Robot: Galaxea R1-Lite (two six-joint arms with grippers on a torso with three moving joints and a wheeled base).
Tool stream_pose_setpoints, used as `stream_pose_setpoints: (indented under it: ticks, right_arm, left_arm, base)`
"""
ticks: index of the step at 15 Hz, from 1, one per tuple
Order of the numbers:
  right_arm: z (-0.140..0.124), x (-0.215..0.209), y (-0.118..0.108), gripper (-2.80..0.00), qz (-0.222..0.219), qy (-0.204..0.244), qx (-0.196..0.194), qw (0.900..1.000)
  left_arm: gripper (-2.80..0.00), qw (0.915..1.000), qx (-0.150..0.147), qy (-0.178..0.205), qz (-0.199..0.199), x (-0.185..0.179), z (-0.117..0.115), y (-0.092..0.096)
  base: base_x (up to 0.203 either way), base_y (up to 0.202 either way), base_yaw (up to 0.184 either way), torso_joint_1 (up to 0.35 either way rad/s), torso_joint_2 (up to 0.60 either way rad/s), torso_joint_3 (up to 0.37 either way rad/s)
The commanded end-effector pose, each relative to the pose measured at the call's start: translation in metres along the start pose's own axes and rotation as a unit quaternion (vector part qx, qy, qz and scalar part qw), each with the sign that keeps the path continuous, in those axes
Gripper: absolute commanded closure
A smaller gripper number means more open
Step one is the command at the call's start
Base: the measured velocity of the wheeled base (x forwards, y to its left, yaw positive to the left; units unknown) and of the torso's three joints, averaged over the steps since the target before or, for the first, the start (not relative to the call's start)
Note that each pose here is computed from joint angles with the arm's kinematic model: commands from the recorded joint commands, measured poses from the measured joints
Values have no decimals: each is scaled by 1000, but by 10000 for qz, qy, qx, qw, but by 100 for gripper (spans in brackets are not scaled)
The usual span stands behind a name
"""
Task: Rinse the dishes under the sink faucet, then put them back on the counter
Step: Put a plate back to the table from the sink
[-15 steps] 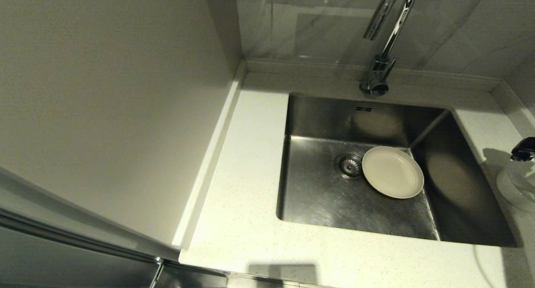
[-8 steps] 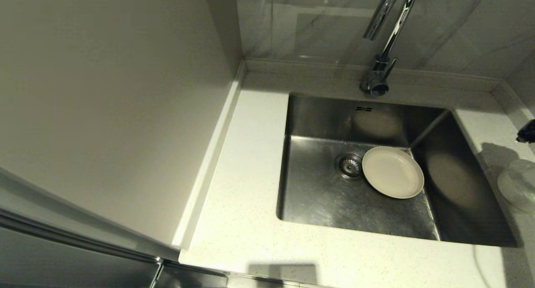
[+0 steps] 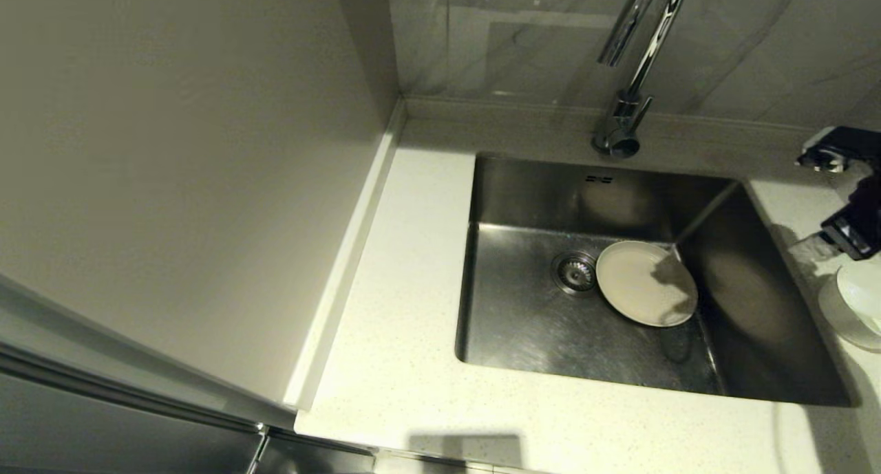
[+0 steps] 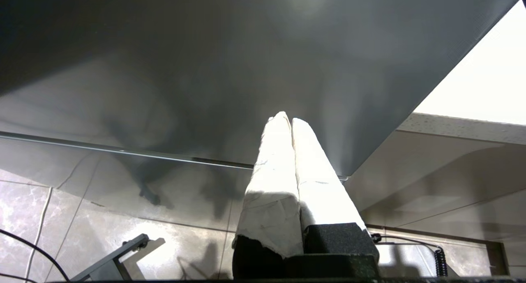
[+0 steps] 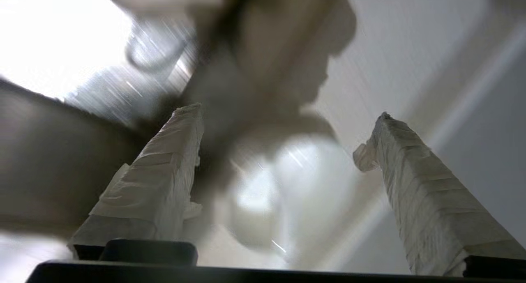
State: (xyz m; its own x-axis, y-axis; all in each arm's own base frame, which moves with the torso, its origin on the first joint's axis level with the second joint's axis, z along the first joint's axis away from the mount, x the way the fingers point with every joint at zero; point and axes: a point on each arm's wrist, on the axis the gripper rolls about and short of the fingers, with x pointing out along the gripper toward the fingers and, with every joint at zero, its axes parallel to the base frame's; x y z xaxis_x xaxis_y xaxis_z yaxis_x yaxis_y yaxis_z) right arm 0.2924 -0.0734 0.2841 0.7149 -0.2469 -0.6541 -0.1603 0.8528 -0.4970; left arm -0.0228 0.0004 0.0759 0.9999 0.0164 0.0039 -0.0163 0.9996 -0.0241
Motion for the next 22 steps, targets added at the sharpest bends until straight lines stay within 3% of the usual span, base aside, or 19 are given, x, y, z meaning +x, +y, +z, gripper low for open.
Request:
stream_pose_setpoints:
  ticks: [1, 8, 11, 14, 17, 22]
  right_arm:
    - [22, 4, 28, -280, 348, -271, 263, 9987]
    - [47, 83, 98, -280, 1166, 18, -194, 9930]
    - [60, 125, 131, -280, 985, -721, -52, 9925]
    - [52, 158, 169, -280, 802, -632, -111, 9947]
    - [48, 176, 185, -280, 555, -349, 176, 9977]
    - [43, 191, 193, -280, 564, -199, 321, 9977]
  left_arm:
    - [0, 10000, -3, -19, 2, 0, 0, 0]
    - [0, 10000, -3, -19, 2, 0, 0, 0]
    - [0, 10000, -3, -19, 2, 0, 0, 0]
    - [0, 10000, -3, -19, 2, 0, 0, 0]
    - [0, 10000, -3, -19, 2, 0, 0, 0]
    - [0, 10000, -3, -19, 2, 0, 0, 0]
  base:
    - [0, 0, 0, 0, 0, 0]
    - [0, 0, 0, 0, 0, 0]
    - [0, 0, 0, 0, 0, 0]
    - [0, 0, 0, 0, 0, 0]
    - [0, 0, 0, 0, 0, 0]
    - [0, 0, 0, 0, 0, 0]
